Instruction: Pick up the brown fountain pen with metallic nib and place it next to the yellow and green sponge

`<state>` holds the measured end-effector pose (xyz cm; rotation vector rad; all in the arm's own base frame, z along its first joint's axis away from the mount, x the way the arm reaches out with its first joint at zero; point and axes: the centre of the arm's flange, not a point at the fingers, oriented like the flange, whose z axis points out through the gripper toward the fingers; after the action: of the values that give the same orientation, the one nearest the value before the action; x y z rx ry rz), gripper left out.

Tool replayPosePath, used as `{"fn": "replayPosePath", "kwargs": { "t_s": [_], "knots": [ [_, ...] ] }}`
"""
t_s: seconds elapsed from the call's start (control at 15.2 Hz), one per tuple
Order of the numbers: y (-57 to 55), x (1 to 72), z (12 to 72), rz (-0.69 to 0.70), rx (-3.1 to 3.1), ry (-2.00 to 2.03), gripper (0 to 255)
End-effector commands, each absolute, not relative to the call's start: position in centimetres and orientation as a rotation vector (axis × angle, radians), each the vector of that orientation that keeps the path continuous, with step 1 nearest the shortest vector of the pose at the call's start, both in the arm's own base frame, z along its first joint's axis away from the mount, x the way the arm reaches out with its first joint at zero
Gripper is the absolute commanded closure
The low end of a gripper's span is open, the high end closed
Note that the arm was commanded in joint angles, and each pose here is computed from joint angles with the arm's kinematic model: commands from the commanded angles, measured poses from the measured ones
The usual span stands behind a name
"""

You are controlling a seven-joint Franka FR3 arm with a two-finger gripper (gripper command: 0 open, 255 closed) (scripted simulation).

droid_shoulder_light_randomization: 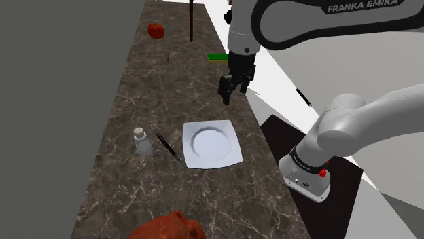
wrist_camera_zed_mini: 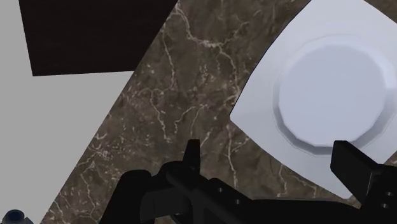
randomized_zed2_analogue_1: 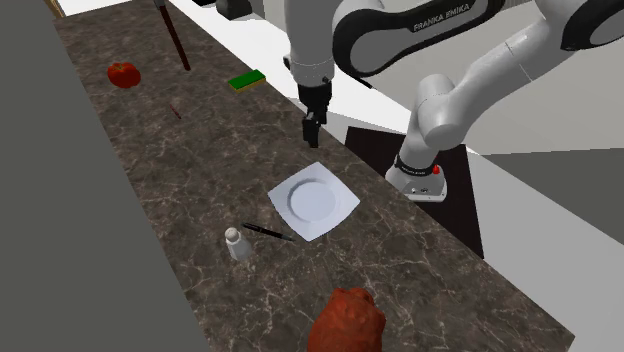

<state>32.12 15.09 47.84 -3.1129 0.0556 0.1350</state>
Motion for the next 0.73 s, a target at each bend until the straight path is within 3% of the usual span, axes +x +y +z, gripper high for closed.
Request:
{"fn": "replayPosePath", "kwargs": {
  "t_s": [0.0,0.66],
  "knots": [
    [17.5,32.5,46.7,0.114,-3.116,0.068,0],
    [29.2,35.4,41.3,0.018,-3.134,0.119,0]
  ]
}}
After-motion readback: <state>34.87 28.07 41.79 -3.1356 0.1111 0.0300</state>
